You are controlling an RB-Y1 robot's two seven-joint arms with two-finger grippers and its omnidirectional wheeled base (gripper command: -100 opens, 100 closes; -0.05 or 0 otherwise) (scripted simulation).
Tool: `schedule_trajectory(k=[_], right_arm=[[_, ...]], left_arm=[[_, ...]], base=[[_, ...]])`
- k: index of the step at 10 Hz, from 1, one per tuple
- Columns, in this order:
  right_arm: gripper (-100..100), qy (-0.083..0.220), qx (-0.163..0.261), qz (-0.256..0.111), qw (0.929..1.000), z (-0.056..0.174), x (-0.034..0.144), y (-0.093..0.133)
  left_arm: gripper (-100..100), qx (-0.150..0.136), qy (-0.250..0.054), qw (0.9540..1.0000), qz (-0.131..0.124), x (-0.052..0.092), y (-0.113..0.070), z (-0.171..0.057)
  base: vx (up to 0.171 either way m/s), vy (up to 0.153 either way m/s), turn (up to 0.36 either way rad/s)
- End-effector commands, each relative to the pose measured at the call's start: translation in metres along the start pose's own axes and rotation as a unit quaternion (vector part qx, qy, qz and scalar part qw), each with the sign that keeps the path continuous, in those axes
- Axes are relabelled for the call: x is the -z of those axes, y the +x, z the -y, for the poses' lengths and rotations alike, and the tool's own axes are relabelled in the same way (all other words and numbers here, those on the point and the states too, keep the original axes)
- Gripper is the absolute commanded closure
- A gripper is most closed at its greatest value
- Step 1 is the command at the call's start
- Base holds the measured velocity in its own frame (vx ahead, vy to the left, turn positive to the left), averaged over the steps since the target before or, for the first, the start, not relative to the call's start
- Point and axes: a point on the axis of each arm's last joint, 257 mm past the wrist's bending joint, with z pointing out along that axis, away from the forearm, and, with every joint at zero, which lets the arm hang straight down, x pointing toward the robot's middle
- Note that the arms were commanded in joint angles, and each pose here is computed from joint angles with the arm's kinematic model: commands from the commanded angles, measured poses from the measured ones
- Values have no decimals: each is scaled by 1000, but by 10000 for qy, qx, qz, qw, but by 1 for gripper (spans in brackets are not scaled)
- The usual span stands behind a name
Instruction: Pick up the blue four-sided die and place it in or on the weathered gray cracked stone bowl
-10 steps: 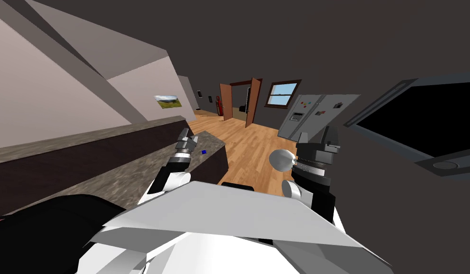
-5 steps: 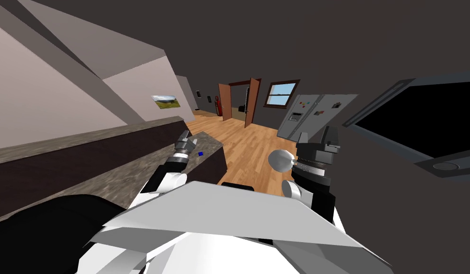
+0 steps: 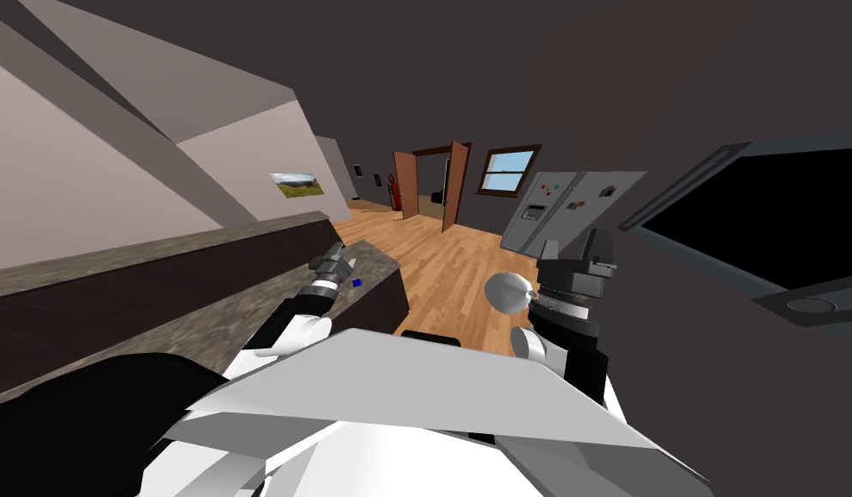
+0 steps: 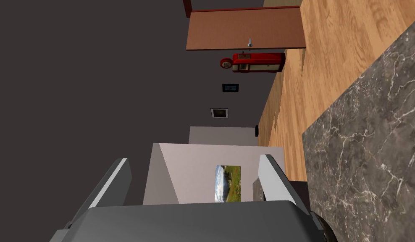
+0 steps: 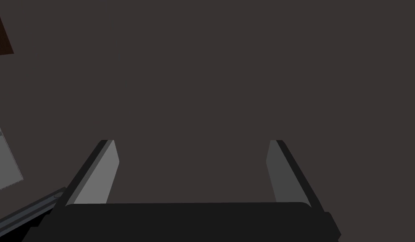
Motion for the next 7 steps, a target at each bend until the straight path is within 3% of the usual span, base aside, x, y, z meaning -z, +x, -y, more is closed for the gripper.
schedule_trajectory(k=[1, 5, 6, 7], right_arm=[[0, 0, 0, 0, 10000, 0, 0, 0], [0, 0, 0, 0, 10000, 0, 0, 0], [0, 0, 0, 0, 10000, 0, 0, 0], [0, 0, 0, 0, 10000, 0, 0, 0]], left_arm=[[-100, -4, -244, 9997, 19, 1, -4, -11], [-100, 5, -870, 9962, 93, 10, -18, -40], [-100, 5, -905, 9958, 94, 10, -18, -41], [-100, 18, -1148, 9933, 134, 15, -26, -52]], base=[[59, -33, -4], [64, -33, -11], [31, -17, 4], [51, -27, -16]])
